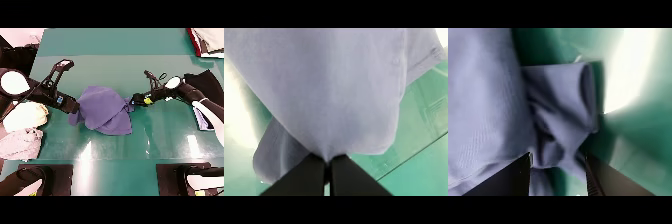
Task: Fold the shirts.
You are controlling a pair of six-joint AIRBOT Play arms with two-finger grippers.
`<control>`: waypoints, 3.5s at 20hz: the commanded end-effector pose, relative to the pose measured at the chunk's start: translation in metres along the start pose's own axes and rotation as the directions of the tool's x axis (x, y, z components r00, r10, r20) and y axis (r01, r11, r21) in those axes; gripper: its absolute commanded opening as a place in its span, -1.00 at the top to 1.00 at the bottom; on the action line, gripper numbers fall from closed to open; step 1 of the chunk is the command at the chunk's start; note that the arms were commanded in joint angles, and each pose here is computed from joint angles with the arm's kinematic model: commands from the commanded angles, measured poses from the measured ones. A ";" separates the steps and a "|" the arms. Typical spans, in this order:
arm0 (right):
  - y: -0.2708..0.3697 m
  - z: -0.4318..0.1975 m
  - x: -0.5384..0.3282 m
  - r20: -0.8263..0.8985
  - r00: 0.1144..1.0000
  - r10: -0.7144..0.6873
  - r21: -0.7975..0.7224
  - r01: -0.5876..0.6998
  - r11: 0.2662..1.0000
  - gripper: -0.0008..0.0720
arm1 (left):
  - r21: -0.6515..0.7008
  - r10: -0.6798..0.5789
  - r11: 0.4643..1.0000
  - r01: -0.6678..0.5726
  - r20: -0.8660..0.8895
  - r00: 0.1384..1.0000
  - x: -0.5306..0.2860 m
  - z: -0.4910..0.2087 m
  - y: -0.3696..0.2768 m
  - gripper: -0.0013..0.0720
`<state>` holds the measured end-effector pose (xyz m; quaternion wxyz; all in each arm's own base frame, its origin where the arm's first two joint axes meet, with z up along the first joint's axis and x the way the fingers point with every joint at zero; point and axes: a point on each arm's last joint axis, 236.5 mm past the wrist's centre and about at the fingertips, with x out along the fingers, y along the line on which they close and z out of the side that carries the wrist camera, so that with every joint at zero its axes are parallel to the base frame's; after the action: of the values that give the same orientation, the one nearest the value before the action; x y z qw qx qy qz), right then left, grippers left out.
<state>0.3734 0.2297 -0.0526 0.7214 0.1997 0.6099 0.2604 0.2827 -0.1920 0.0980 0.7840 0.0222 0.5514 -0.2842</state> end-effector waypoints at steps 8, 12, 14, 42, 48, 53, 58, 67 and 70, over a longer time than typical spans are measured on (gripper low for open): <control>0.002 0.032 -0.040 0.141 0.990 -0.011 -0.031 0.016 0.999 0.93 | 0.043 0.148 0.988 -0.151 0.072 0.986 -0.028 0.022 0.027 0.91; 0.026 0.076 -0.181 0.438 0.899 0.006 -0.085 0.034 0.996 0.93 | 0.069 0.308 0.936 -0.345 0.315 0.898 -0.126 0.083 0.040 0.90; 0.054 0.087 -0.258 0.560 0.828 0.028 -0.150 0.068 0.986 0.93 | 0.065 0.302 0.927 -0.369 0.452 0.839 -0.181 0.107 0.026 0.90; 0.047 0.135 -0.280 0.481 0.866 -0.138 -0.177 0.250 0.952 0.93 | 0.157 0.195 0.966 -0.205 0.081 0.978 -0.001 0.099 0.048 0.91; 0.023 0.208 -0.195 0.550 0.825 -0.127 -0.150 0.247 0.957 0.91 | -0.081 0.295 0.955 -0.286 0.146 0.944 0.049 0.137 0.143 0.90; 0.016 0.216 -0.199 0.559 0.826 -0.070 -0.096 0.149 0.984 -0.24 | -0.232 0.305 0.936 -0.266 0.155 0.940 0.025 0.128 0.193 -0.49; 0.015 0.148 -0.227 0.373 0.923 -0.095 -0.161 0.165 0.973 -0.23 | -0.295 -0.003 0.955 -0.004 -0.021 1.000 0.032 0.070 0.158 -0.49; 0.024 0.069 -0.212 0.310 0.946 -0.097 -0.153 0.151 0.977 -0.22 | -0.401 -0.158 0.913 0.074 -0.179 0.971 0.142 -0.025 0.112 -0.49; 0.018 0.059 -0.209 0.349 0.931 -0.105 -0.128 0.159 0.979 -0.22 | -0.401 -0.155 0.913 0.077 -0.167 0.974 0.146 -0.023 0.110 -0.49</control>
<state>0.4138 0.1173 0.1375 0.8373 0.1374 0.4770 0.2292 0.3511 -0.1460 -0.0591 0.6940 -0.1331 0.6748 -0.2129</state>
